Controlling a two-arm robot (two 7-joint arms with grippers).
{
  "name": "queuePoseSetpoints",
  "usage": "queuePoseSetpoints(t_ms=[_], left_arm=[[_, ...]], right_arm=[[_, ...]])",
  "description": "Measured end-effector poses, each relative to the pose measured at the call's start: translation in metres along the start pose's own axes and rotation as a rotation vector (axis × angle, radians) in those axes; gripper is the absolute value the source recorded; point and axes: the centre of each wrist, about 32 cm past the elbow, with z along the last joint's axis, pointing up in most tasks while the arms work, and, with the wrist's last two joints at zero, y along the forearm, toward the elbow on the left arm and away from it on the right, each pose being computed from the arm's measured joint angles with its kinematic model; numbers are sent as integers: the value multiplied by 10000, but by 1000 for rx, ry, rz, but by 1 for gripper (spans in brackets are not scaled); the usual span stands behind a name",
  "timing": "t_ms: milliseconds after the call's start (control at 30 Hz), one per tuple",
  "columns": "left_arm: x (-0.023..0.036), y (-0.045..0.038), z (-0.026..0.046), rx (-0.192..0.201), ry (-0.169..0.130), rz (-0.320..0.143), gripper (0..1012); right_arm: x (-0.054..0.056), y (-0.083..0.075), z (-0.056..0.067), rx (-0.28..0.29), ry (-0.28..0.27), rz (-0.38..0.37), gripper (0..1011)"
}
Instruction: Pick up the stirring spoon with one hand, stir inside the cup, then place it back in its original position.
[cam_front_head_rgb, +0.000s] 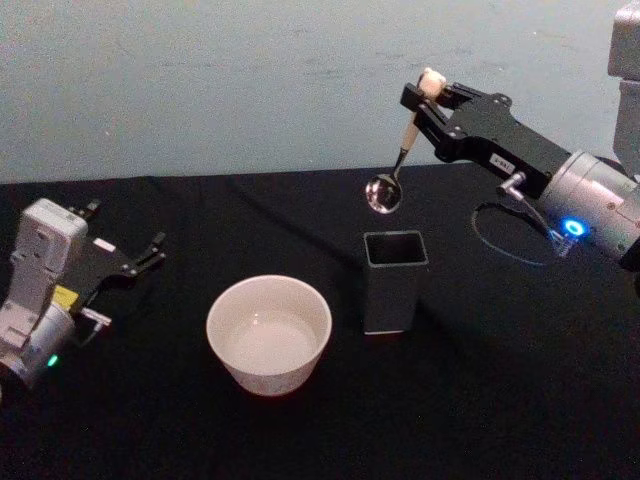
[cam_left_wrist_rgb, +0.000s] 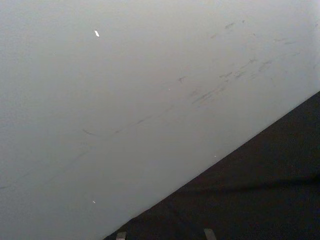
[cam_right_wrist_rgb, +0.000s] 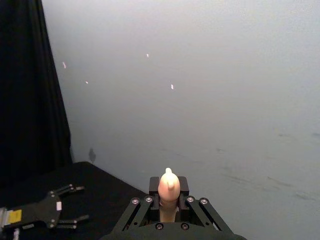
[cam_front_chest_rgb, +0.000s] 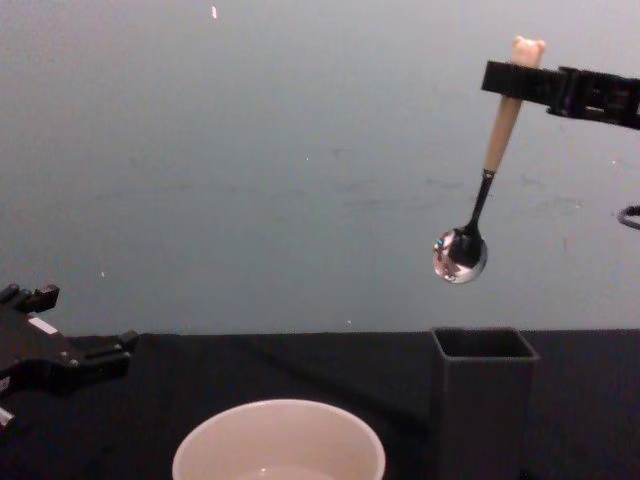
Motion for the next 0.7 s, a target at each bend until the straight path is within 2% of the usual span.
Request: queuePoseSetpoints(t_ms=[367,700], left_arm=[[0,0,0,0,0,0,1002],[0,0,0,0,0,0,1001]], right_arm=[[-103,127,-30,0,27,71,210],[-268,221,-89,-17,46,165,210]])
